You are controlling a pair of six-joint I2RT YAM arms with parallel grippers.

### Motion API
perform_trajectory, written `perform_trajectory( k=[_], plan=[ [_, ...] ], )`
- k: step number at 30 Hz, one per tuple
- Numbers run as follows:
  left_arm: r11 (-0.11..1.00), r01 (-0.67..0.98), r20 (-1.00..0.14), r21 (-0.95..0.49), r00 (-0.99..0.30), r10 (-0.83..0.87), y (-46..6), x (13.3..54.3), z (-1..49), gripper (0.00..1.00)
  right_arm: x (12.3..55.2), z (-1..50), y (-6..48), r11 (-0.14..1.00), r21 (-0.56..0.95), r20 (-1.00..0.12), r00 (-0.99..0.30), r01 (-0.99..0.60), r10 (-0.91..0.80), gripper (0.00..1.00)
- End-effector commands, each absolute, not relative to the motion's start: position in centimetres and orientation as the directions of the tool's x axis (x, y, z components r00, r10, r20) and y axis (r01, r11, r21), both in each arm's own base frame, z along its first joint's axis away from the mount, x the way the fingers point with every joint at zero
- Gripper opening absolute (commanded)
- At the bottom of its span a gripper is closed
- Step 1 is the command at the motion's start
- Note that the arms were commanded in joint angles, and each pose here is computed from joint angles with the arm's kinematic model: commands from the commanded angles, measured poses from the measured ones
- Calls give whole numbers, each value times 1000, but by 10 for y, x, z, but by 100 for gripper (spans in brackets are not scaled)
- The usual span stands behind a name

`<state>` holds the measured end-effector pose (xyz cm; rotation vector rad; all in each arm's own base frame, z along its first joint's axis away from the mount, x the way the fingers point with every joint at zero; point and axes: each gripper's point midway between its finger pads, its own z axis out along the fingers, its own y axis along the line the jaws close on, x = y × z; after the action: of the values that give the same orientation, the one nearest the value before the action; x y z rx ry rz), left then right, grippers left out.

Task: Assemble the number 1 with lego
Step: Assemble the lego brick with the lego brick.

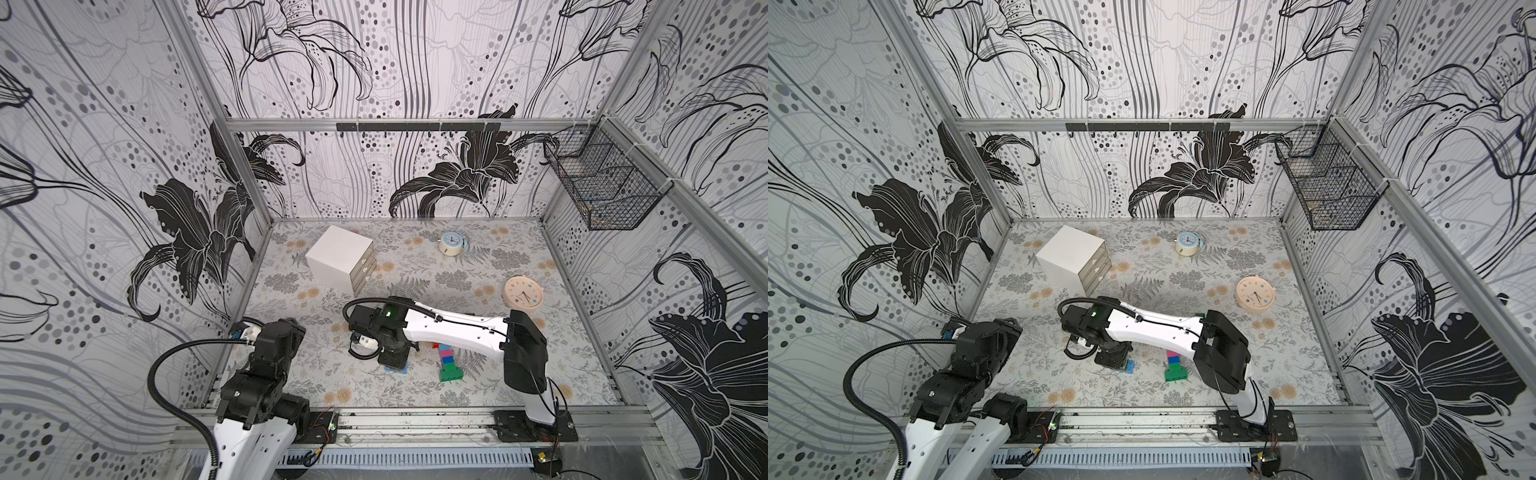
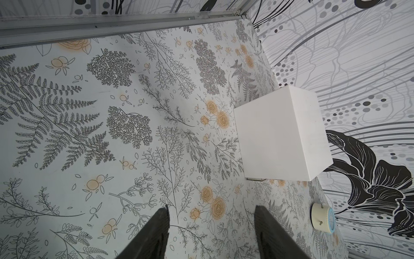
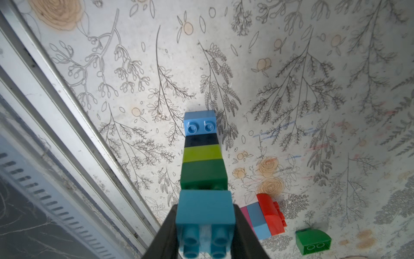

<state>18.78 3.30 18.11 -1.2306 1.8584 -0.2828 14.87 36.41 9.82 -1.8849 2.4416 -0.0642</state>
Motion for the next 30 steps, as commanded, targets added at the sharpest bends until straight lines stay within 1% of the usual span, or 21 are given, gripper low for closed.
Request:
perform_trajectory(
  k=[1, 4, 6, 8, 12, 14, 17, 19, 23, 26, 30],
  plan=[
    [491, -633, -558, -599, -110, -822, 39, 186, 192, 64, 130, 42, 347, 212, 14, 143, -208, -977, -968, 0],
    [491, -631, -558, -600, -109, -823, 39, 186, 192, 64, 136, 37, 345, 210, -19, 168, -211, -977, -963, 0],
    [490, -633, -558, -599, -109, -823, 39, 186, 193, 64, 147, 38, 347, 226, -76, 160, -235, -971, -959, 0],
    [491, -635, -560, -596, -108, -821, 40, 184, 193, 64, 150, 44, 353, 243, -89, 130, -253, -966, -959, 0],
    [490, -633, -563, -599, -103, -820, 41, 183, 194, 64, 136, 58, 372, 259, 23, 44, -258, -966, -965, 0],
    [487, -634, -561, -601, -100, -822, 41, 183, 193, 64, 128, 59, 377, 260, 85, 39, -258, -962, -965, 0],
    [487, -631, -558, -603, -103, -824, 40, 184, 193, 64, 126, 52, 378, 286, 148, 53, -281, -947, -958, 0],
    [487, -632, -557, -602, -105, -824, 40, 183, 193, 64, 130, 46, 373, 311, 153, 78, -302, -938, -950, 0],
    [487, -634, -557, -601, -105, -824, 40, 181, 193, 64, 146, 40, 355, 324, 41, 158, -314, -945, -936, 0],
    [481, -634, -555, -605, -97, -826, 41, 180, 193, 64, 151, 58, 364, 326, 31, 112, -321, -945, -941, 0],
    [478, -636, -551, -606, -97, -829, 41, 181, 192, 64, 146, 89, 379, 329, 87, 19, -329, -940, -944, 0]
  ],
)
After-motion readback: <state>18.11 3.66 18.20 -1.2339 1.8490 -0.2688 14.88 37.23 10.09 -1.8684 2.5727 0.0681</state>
